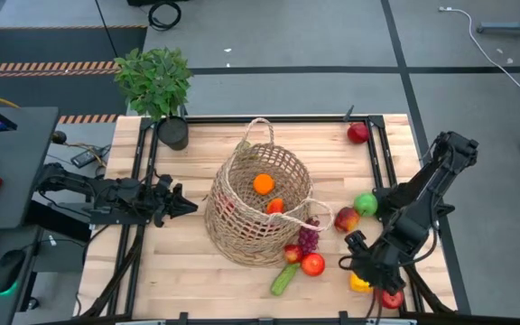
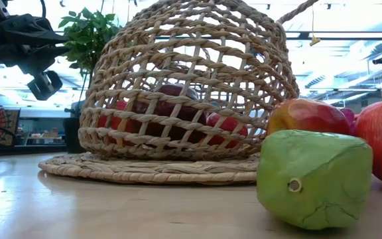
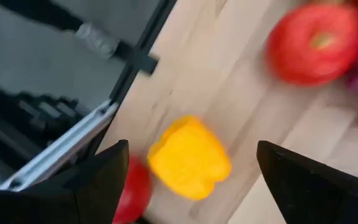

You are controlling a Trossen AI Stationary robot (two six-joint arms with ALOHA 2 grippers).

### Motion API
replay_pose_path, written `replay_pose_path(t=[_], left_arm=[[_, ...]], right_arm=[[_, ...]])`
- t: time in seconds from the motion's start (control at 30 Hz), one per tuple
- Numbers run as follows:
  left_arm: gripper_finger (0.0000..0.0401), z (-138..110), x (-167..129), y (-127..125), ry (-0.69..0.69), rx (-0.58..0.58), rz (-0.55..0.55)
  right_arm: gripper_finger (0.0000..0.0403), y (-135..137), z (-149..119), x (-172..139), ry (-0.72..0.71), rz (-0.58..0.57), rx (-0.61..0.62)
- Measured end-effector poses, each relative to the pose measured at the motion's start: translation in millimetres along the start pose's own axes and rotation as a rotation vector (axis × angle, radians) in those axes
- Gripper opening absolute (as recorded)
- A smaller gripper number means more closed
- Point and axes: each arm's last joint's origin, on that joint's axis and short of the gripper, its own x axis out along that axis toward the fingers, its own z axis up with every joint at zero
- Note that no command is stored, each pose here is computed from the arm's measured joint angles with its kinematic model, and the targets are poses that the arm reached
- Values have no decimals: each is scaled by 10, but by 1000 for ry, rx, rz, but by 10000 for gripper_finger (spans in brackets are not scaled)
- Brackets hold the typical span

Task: Build produce basket
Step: Put the yellow bell pepper into the brown basket

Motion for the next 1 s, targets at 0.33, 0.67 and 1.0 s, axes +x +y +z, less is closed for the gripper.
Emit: replay_pose_path(t=[0.33, 0.67, 1.0], left_arm=[[56, 0, 0, 0, 0, 0, 0], [63, 0, 0, 0, 0, 0, 0], [58, 1, 0, -1, 0, 0, 0]], right_arm=[[357, 118, -73, 108, 14, 97, -498], [357, 66, -111, 272, -32, 40, -770], [357, -4, -341, 494, 53, 86, -863]])
